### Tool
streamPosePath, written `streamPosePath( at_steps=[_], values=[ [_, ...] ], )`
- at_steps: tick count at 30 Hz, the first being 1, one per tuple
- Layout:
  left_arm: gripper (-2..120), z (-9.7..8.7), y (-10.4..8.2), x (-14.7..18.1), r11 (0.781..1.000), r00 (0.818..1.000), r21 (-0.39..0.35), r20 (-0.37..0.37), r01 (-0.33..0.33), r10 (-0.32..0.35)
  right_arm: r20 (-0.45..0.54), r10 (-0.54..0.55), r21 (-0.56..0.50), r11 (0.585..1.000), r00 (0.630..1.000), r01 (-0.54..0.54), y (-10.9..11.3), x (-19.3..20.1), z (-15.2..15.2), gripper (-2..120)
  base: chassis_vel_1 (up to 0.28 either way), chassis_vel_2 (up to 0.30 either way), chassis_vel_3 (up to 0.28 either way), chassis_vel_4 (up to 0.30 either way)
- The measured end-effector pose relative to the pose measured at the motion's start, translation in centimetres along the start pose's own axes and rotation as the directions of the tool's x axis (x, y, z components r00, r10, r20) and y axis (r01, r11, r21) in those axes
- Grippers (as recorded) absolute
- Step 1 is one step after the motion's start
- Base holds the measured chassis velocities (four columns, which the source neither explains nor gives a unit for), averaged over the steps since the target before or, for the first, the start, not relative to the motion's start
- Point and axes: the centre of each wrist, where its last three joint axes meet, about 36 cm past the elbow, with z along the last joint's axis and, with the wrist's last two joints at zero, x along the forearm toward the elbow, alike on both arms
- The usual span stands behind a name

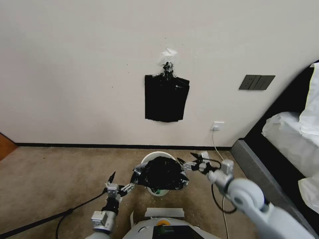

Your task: Place a trash bag onto the trash bin.

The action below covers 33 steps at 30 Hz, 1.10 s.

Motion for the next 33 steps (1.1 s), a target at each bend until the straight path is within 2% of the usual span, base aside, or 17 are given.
streamPosePath(
  at_steps=[2, 3, 7, 15, 22, 26, 28, 30, 32, 33],
  values=[
    [100, 0.1, 0.3, 0.5, 1.000, 1.000, -0.017, 0.003, 0.018, -0.018, -0.042, -0.047, 0.024, 0.999, 0.998, 0.048, -2.1, -3.0, -0.9, 100, 0.000, 0.000, 0.000, 0.000],
    [100, 0.1, 0.3, 0.5, 1.000, 1.000, -0.017, 0.003, 0.018, -0.018, -0.042, -0.047, 0.024, 0.999, 0.998, 0.048, -2.1, -3.0, -0.9, 100, 0.000, 0.000, 0.000, 0.000],
    [100, -0.3, 0.6, 1.0, 0.999, 0.999, -0.030, 0.007, 0.041, -0.041, -0.071, -0.085, 0.049, 0.995, 0.994, 0.088, -4.6, -7.1, -1.5, 100, 0.000, 0.000, 0.000, 0.000],
    [100, -0.6, 0.5, 1.7, 0.998, 0.998, -0.026, 0.002, 0.064, -0.064, -0.129, -0.151, 0.091, 0.982, 0.980, 0.163, -5.3, -11.9, -1.0, 100, 0.000, 0.000, 0.000, 0.000],
    [100, -0.7, 0.2, 2.0, 0.997, 0.997, -0.015, 0.002, 0.074, -0.074, -0.160, -0.161, 0.116, 0.977, 0.974, 0.181, -6.6, -13.6, -0.1, 100, 0.000, 0.000, 0.000, 0.000],
    [100, -0.8, 0.1, 1.8, 0.997, 0.997, -0.008, 0.007, 0.078, -0.078, -0.181, -0.170, 0.129, 0.972, 0.969, 0.195, -7.1, -14.0, 0.1, 92, 0.000, 0.000, 0.000, 0.000],
    [100, -0.8, -0.1, 1.6, 0.997, 0.997, -0.003, 0.010, 0.078, -0.078, -0.194, -0.178, 0.130, 0.970, 0.965, 0.205, -7.2, -14.4, 0.2, 81, 0.000, 0.000, 0.000, 0.000],
    [100, -0.9, -0.2, 1.5, 0.997, 0.997, 0.001, 0.011, 0.077, -0.077, -0.196, -0.179, 0.127, 0.970, 0.964, 0.206, -7.2, -14.6, 0.3, 78, 0.000, 0.000, 0.000, 0.000],
    [100, -1.0, -0.4, 1.3, 0.997, 0.997, 0.008, 0.013, 0.075, -0.075, -0.195, -0.177, 0.121, 0.972, 0.965, 0.203, -7.4, -15.0, 0.4, 67, 0.000, 0.000, 0.000, 0.000],
    [100, -1.0, -0.4, 1.3, 0.997, 0.997, 0.008, 0.013, 0.075, -0.075, -0.195, -0.177, 0.121, 0.972, 0.965, 0.203, -7.4, -15.0, 0.4, 67, 0.000, 0.000, 0.000, 0.000]
  ],
)
